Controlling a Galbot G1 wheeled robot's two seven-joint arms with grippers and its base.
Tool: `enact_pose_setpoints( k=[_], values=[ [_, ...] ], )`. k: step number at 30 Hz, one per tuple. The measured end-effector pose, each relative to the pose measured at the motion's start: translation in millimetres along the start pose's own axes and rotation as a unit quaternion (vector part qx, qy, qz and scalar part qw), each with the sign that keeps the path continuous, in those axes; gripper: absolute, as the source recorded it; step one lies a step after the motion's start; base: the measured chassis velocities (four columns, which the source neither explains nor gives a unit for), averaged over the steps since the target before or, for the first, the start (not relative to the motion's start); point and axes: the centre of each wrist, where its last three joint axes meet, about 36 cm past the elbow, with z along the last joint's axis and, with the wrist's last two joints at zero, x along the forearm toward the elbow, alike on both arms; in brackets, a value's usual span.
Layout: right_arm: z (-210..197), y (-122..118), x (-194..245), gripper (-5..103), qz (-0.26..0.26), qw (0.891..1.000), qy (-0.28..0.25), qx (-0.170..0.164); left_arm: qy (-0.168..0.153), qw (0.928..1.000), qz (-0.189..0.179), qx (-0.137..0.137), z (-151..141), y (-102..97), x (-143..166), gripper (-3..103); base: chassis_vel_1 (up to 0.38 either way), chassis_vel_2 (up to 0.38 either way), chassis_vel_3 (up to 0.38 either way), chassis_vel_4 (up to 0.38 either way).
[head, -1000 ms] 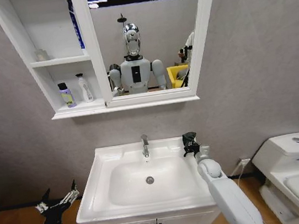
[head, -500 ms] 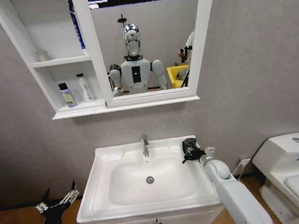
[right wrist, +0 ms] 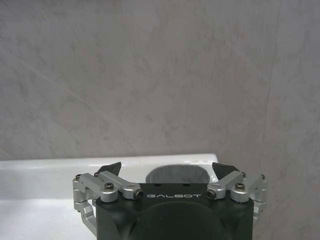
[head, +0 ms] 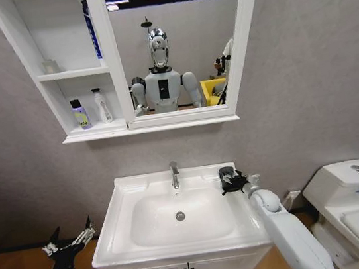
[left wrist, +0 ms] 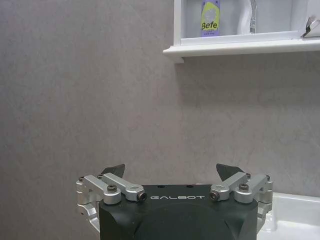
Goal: Move facial cleanser and shampoo from washbasin to cabinet, then wipe washbasin with towel.
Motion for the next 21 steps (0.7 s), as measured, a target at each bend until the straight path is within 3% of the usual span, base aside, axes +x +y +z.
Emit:
enact_pose_setpoints(
  k=[2,6,7,10,11,13,21],
  values=[
    [-12,9,22,100,0.002,1.0,-0.016,0.003,0.0,1.0,0.0,0.0,0,0.0,0,100,0.0,0.0,0.0,0.0],
    [-25,49,127,100,0.036,0.998,-0.043,0.018,0.0,1.0,0.0,0.0,0,0.0,0,100,0.0,0.0,0.0,0.0],
    [-25,49,127,100,0.036,0.998,-0.043,0.018,0.0,1.0,0.0,0.0,0,0.0,0,100,0.0,0.0,0.0,0.0],
    [-23,78,201,100,0.078,0.993,-0.068,0.057,0.0,1.0,0.0,0.0,0,0.0,0,100,0.0,0.0,0.0,0.0],
    [-23,78,201,100,0.078,0.993,-0.068,0.057,0.0,1.0,0.0,0.0,0,0.0,0,100,0.0,0.0,0.0,0.0],
    [-26,100,252,100,0.094,0.992,-0.055,0.065,0.0,1.0,0.0,0.0,0,0.0,0,100,0.0,0.0,0.0,0.0],
    [-30,114,272,100,0.125,0.988,-0.058,0.07,0.0,1.0,0.0,0.0,0,0.0,0,100,0.018,-0.013,-0.013,0.02]
  ],
)
